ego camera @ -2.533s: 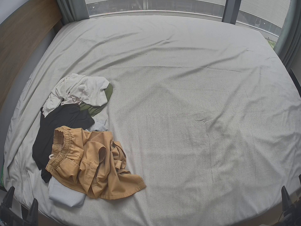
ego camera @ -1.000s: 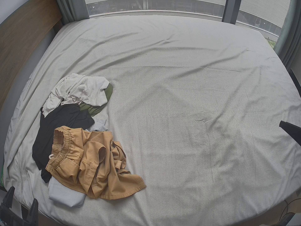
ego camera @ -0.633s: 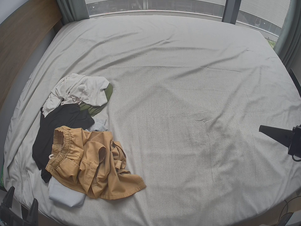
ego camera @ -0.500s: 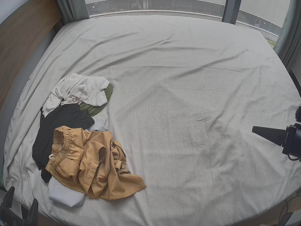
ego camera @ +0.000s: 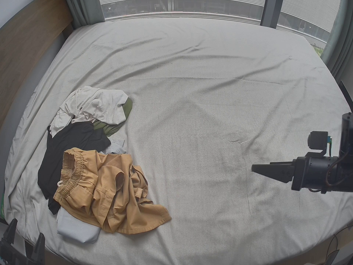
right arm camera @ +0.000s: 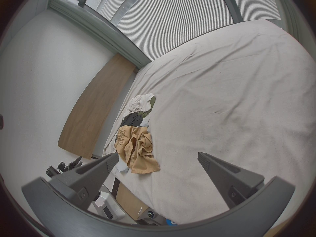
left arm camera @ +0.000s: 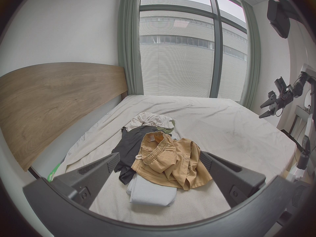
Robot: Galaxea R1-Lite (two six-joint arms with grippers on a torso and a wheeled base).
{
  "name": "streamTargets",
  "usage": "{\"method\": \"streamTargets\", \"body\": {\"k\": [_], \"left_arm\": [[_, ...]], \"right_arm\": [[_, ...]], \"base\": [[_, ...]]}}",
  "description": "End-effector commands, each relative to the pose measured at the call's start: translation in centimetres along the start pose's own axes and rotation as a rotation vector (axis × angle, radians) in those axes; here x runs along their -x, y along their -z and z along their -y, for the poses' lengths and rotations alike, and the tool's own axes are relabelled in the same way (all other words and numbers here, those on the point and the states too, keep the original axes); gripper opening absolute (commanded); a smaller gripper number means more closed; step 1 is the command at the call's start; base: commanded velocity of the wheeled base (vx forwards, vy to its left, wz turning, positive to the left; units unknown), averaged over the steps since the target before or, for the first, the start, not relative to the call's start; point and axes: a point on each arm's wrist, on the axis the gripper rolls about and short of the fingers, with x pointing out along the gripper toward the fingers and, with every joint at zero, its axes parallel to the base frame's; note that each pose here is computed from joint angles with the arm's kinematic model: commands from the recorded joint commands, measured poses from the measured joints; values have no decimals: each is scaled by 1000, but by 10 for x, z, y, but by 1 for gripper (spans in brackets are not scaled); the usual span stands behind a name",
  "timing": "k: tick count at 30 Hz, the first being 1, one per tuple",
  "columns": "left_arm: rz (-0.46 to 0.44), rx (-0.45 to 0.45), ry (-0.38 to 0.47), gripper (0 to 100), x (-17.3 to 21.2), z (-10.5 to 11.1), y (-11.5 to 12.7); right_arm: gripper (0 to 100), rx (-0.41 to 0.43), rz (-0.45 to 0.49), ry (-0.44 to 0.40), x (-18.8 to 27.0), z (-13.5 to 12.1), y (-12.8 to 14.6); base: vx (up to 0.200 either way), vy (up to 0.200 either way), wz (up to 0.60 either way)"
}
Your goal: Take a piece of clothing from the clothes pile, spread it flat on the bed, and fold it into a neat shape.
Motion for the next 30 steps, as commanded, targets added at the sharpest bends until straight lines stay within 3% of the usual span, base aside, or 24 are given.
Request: {"method": "streamTargets", "body": {"k": [1, 16, 30], "left_arm": [[-1, 0, 0, 100, 0, 0, 5], [-1, 0, 0, 100, 0, 0, 5], [-1, 0, 0, 100, 0, 0, 5]], "right_arm": [[100, 2, -98, -2, -37, 1, 11], [100, 41, -256, -62, -89, -15, 41], [100, 77, -297, -91, -147, -19, 62]], "base": [[0, 0, 0], [0, 0, 0], [0, 0, 0]]}}
